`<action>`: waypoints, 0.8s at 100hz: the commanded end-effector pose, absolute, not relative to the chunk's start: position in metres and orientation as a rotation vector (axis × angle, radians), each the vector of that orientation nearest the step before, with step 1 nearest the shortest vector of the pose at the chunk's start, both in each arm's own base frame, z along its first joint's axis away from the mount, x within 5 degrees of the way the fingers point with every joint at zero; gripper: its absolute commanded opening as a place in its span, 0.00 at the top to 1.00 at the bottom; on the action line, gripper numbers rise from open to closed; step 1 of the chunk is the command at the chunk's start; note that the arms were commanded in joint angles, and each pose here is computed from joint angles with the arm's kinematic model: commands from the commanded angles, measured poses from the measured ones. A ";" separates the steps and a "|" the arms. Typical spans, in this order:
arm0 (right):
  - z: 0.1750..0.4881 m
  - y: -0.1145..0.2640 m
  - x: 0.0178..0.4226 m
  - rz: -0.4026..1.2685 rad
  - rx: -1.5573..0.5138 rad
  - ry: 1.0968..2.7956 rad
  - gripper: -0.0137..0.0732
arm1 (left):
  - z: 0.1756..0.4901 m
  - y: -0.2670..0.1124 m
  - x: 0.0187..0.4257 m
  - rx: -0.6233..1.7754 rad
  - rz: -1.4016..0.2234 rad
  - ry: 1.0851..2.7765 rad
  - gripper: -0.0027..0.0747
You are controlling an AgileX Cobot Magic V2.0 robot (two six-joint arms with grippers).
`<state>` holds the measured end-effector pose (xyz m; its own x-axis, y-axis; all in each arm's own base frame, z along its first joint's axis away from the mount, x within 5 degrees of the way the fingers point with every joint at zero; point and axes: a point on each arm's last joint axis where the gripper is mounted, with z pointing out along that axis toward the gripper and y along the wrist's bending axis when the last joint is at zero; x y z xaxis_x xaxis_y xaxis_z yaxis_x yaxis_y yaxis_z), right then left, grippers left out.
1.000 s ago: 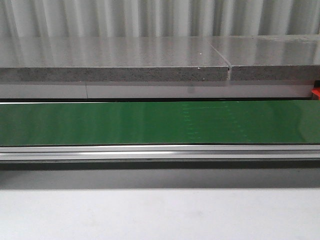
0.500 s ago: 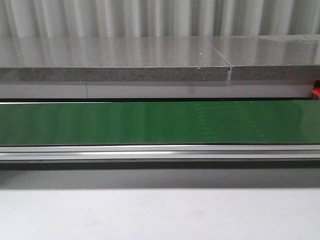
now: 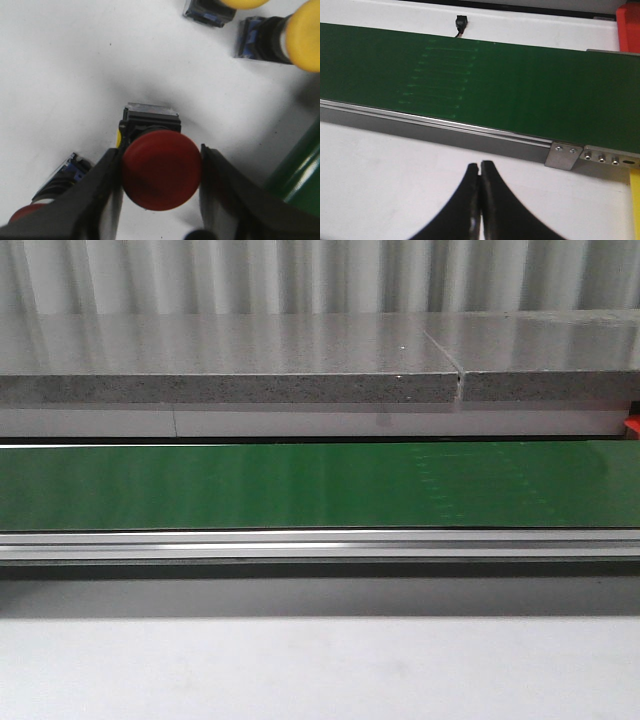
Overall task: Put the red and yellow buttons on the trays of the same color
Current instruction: 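Close the left gripper on a red push-button, then carry the red button toward the belt and release, then approach yellow buttons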
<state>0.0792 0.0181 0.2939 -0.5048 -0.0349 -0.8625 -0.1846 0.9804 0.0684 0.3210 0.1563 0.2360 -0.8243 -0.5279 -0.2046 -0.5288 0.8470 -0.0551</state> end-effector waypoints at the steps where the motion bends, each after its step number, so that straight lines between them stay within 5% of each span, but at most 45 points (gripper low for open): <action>1: 0.306 0.019 0.082 0.187 -0.155 2.014 0.92 | 0.278 0.151 0.313 -0.751 0.025 2.707 0.99; 38: 0.306 0.019 0.082 0.187 -0.155 2.014 0.92 | 0.329 0.103 0.296 -0.451 -0.027 2.661 0.99; 80: 0.306 0.019 0.082 0.187 -0.155 2.014 0.92 | 0.316 0.061 0.315 -0.261 -0.080 2.735 0.99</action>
<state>0.0792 0.0181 0.2939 -0.5048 -0.0349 -0.8625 -0.1846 0.9804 0.0684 0.3134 0.0642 0.3016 -0.9290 -0.1961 -0.3138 -0.1794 0.9804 -0.0816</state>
